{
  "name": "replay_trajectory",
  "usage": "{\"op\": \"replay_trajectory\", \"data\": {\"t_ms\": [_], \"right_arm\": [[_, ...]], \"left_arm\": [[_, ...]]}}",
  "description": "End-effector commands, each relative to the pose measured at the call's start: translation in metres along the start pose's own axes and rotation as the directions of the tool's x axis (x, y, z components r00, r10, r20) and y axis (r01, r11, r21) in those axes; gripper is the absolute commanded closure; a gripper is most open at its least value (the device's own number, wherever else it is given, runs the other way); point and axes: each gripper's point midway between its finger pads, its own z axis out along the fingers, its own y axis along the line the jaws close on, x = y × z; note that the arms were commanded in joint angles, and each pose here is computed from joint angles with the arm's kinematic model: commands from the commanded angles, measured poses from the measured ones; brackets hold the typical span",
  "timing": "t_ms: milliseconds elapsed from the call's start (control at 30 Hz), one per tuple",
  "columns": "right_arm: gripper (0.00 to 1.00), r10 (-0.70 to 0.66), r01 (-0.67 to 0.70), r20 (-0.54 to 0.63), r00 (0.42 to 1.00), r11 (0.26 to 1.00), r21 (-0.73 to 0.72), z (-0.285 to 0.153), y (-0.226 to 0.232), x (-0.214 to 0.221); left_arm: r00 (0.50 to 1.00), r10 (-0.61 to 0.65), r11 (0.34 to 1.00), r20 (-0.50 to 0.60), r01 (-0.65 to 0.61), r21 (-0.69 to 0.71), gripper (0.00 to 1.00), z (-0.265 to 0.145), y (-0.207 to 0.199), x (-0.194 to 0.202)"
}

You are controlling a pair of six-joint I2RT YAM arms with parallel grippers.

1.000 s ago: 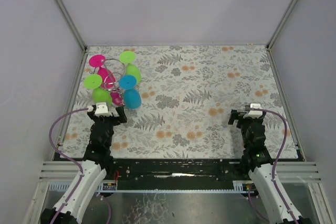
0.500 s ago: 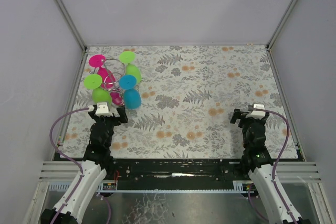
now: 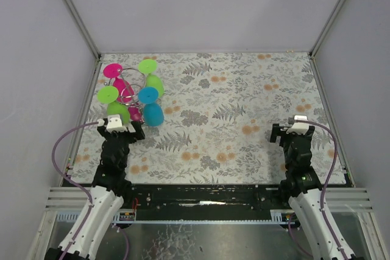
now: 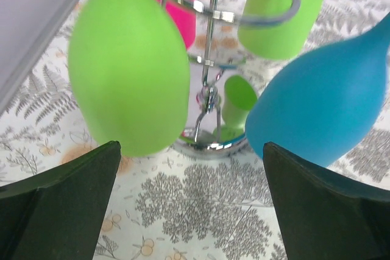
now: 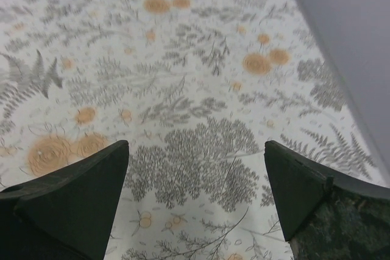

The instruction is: Take the wine glass off the wine glass rack

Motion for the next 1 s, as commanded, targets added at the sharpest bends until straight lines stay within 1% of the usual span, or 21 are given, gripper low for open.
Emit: {"op": "replay_trajectory", "data": {"t_ms": [0, 133, 200, 300, 367, 500, 633, 800, 967], "right_arm": [[0.01, -0.004, 0.001, 0.129, 0.992, 1.000, 0.023, -0.011, -0.010, -0.058], [0.01, 0.109, -0.124, 0.152, 0.982, 0.988, 0.089, -0.020, -0.024, -0.072], [0.01, 0.150, -0.165, 0.138, 0.979, 0.981, 0.103, -0.024, -0.026, -0.074], [0.01, 0.166, -0.175, 0.100, 0.981, 0.981, 0.087, -0.026, -0.023, -0.076], [0.01, 0.176, -0.182, 0.078, 0.981, 0.980, 0.077, -0.027, -0.020, -0.079], [0.01, 0.213, -0.216, 0.040, 0.976, 0.973, 0.086, -0.027, -0.019, -0.087], [0.01, 0.243, -0.243, 0.005, 0.970, 0.965, 0.103, -0.023, -0.018, -0.097], [0.01, 0.255, -0.253, -0.021, 0.967, 0.965, 0.070, -0.016, -0.009, -0.119], [0.01, 0.305, -0.299, -0.074, 0.949, 0.951, 0.085, -0.004, -0.002, -0.136]], "left_arm": [[0.998, -0.002, 1.000, 0.065, 0.003, -0.026, 0.00, -0.007, 0.005, -0.040], [0.997, 0.009, 1.000, 0.077, -0.009, -0.005, 0.00, -0.016, 0.003, -0.056], [0.997, 0.011, 1.000, 0.078, -0.011, -0.005, 0.00, -0.022, 0.004, -0.064], [0.997, 0.007, 1.000, 0.078, -0.007, -0.003, 0.00, -0.033, 0.006, -0.077], [0.995, 0.019, 1.000, 0.101, -0.020, 0.012, 0.00, -0.040, 0.005, -0.088], [0.985, 0.089, 0.994, 0.145, -0.098, 0.055, 0.00, -0.052, 0.001, -0.108], [0.983, 0.103, 0.995, 0.154, -0.105, 0.002, 0.00, -0.059, 0.011, -0.126], [0.991, 0.092, 0.993, 0.101, -0.083, -0.086, 0.00, -0.060, 0.024, -0.145], [0.991, 0.094, 0.987, 0.095, -0.080, -0.141, 0.00, -0.066, 0.033, -0.174]]}}
